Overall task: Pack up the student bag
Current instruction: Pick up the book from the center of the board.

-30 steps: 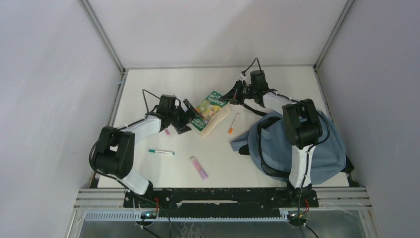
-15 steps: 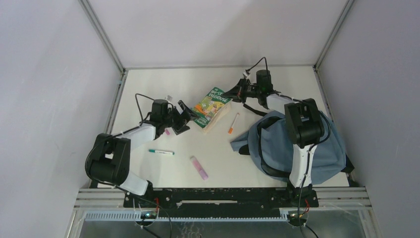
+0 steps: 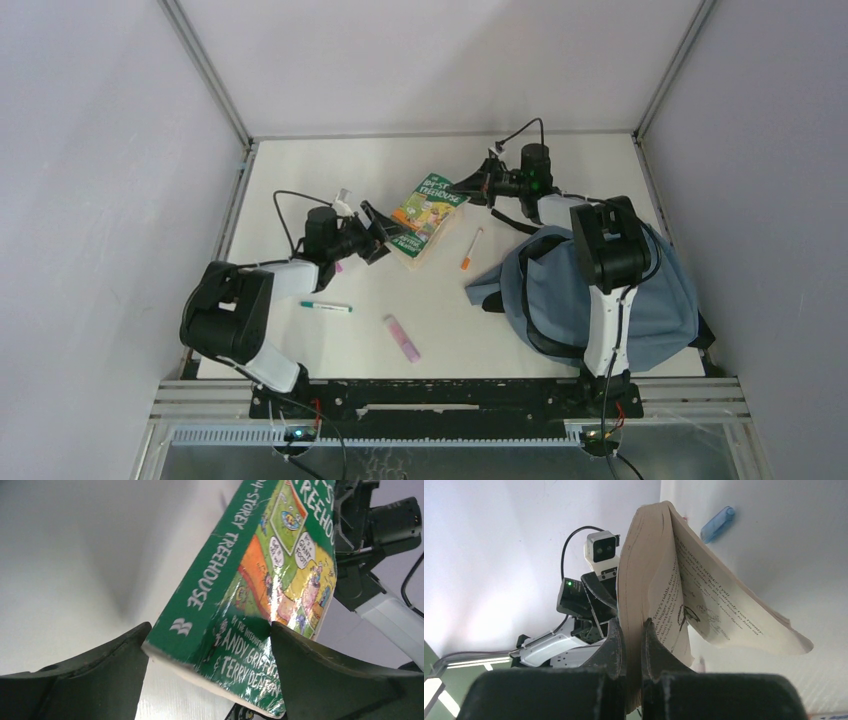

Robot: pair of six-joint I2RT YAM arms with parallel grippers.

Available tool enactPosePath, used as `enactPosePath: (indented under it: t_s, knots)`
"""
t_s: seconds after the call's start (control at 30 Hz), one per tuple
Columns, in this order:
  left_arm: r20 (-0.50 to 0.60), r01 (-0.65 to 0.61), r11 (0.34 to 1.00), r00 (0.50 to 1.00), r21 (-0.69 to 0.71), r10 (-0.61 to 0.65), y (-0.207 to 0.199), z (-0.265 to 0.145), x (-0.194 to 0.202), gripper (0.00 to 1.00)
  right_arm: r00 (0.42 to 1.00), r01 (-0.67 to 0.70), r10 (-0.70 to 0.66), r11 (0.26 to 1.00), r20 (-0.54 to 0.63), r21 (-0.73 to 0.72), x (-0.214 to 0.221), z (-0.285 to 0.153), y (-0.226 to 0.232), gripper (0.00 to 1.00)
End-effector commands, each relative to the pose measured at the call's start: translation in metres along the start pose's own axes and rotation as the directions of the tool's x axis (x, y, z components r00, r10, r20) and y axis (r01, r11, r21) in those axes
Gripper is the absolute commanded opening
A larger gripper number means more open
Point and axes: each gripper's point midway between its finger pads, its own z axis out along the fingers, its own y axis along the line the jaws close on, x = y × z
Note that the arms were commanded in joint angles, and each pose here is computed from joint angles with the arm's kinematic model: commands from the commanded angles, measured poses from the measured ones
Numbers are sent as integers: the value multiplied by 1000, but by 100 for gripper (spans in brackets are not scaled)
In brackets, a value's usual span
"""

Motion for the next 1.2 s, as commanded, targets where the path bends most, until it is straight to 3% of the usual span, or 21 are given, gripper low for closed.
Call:
enactPosePath:
  t_s: [0.0, 0.33, 0.47, 0.57, 0.63, 0.67, 0.77, 0.8, 0.87, 1.0, 1.13, 1.17]
  knots:
    - [17, -62, 992, 998, 106, 61, -30, 3, -3, 88, 998, 33, -39, 995, -58, -99, 11, 5, 37, 0]
    - [43, -44, 987, 998, 154, 38, -50, -4, -6, 60, 1000, -16, 15, 998, -23, -67, 10, 8, 24, 0]
    - [90, -29, 985, 996, 169, 14, -62, -12, -15, 17, 999, -47, 47, 999, 10, -12, 9, 7, 8, 0]
    - [108, -34, 981, 994, 191, 13, -79, -17, -23, 2, 999, -53, 53, 996, 10, 70, 19, 9, -9, 0]
    - [121, -40, 979, 993, 199, 16, -91, -21, -29, 0, 1000, -19, 18, 992, 12, 123, 24, 9, -16, 0]
    - [127, -44, 979, 992, 199, 19, -97, -24, -33, 0, 1000, -16, 14, 988, 15, 150, 26, 7, -19, 9]
    - [131, -75, 980, 990, 187, 50, -115, -34, -40, 0, 997, 50, -61, 967, 38, 248, 32, -5, -16, 57]
    - [139, -95, 978, 988, 188, 69, -123, -39, -44, 0, 994, 73, -93, 951, 54, 300, 33, -12, -16, 67]
    - [122, -119, 985, 987, 129, 103, -125, -46, -45, 0, 983, 120, -166, 907, 81, 404, 37, -28, -12, 73]
    - [104, -233, 969, 969, 79, 224, -139, -65, -47, 0, 933, 196, -338, 762, 121, 617, 45, -73, 1, 74]
    - [71, -282, 952, 959, 116, 275, -153, -83, -37, 0, 853, 211, -513, 510, 98, 834, 57, -123, 6, 74]
    - [48, -291, 948, 957, 126, 287, -155, -86, -33, 0, 837, 190, -543, 408, 70, 893, 63, -140, 0, 74]
